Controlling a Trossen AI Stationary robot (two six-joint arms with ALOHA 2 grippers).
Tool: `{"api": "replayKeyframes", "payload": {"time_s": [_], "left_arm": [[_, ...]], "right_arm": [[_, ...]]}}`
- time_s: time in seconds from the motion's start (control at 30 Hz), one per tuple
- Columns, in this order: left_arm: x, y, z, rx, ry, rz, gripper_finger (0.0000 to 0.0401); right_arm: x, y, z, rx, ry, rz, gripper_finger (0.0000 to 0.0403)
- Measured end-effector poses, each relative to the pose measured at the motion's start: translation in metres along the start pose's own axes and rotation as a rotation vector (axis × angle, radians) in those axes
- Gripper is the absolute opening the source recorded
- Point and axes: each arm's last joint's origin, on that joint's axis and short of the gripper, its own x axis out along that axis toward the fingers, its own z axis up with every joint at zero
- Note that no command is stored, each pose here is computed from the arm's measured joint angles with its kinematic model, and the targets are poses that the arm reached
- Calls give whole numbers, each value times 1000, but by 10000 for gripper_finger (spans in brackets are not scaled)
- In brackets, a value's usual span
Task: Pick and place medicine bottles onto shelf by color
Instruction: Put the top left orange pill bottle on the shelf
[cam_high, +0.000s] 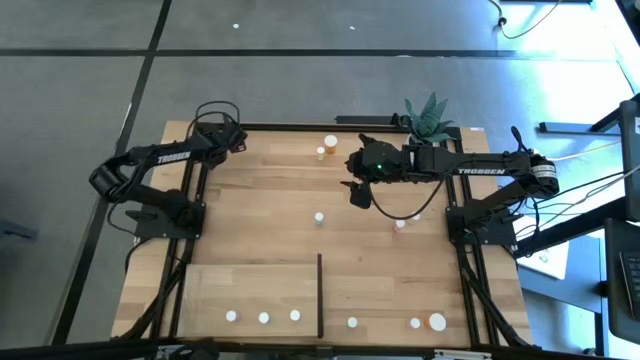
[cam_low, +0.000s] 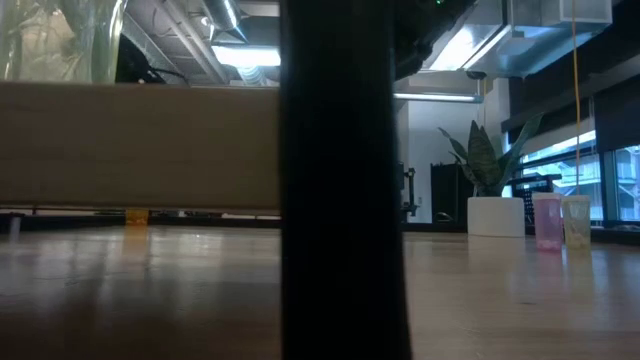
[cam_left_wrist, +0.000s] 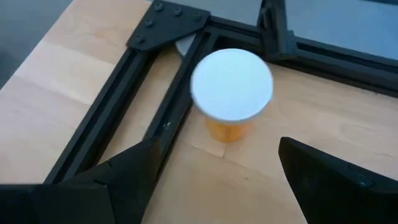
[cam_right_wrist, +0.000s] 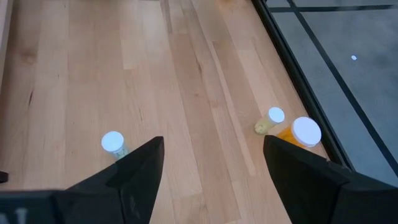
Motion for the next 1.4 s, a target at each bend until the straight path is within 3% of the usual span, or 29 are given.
{"api": "replayKeyframes", "payload": {"time_s": [1.4], "left_arm": [[10,-5,2,-2,-60,26,322]], "right_arm": [[0,0,0,1,0,0,278]]}}
